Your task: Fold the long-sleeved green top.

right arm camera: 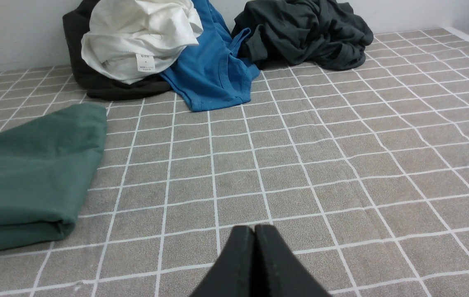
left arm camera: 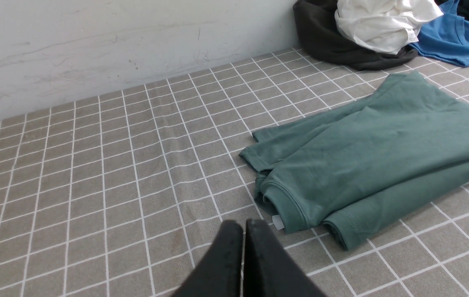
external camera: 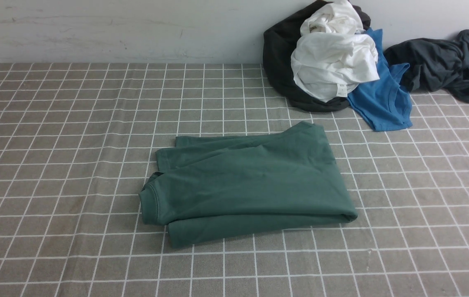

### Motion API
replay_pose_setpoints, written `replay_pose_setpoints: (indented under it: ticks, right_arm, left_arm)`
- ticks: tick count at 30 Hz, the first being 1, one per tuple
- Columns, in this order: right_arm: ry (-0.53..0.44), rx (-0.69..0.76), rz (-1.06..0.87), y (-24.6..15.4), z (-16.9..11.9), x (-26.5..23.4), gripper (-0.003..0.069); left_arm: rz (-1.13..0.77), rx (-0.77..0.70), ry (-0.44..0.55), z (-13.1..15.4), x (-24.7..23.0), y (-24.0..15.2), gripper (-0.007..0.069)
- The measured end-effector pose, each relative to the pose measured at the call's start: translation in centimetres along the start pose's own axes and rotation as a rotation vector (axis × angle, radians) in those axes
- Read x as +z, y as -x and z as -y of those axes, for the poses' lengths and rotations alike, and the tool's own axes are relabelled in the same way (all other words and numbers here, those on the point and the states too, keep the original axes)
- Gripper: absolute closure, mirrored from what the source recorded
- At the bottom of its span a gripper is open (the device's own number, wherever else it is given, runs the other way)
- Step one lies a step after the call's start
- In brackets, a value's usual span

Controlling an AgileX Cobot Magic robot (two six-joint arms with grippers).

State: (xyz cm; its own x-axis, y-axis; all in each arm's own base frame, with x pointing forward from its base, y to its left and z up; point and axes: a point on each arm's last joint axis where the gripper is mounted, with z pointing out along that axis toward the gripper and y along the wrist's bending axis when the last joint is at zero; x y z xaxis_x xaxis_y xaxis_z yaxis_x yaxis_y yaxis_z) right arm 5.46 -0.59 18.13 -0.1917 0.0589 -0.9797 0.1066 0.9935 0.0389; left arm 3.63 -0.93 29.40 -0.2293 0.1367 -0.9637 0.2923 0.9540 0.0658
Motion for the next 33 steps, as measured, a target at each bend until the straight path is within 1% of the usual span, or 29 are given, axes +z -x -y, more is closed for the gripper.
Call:
replay_pose_setpoints:
  ticks: [5, 10, 16, 22, 33]
  right_arm:
    - [0.0, -0.005, 0.001, 0.01, 0.01, 0.0, 0.0673]
    - [0.038, -0.014, 0.0, 0.0, -0.21, 0.0, 0.0673]
    - [0.043, -0.013, -0.001, 0.0, -0.23, 0.0, 0.0673]
    - [0.078, -0.02, -0.002, -0.01, -0.43, -0.01, 0.0673]
    - [0.081, -0.02, -0.002, -0.01, -0.45, -0.01, 0.0673]
  left_arm:
    - [0.0, 0.0, 0.0, 0.0, 0.0, 0.0, 0.0632]
    - [0.0, 0.0, 0.0, 0.0, 0.0, 0.0, 0.0632]
    - [0.0, 0.0, 0.0, 0.0, 0.0, 0.0, 0.0632]
    - [0.0, 0.0, 0.0, 0.0, 0.0, 0.0, 0.0632]
    - [0.0, 0.0, 0.0, 0.0, 0.0, 0.0, 0.0632]
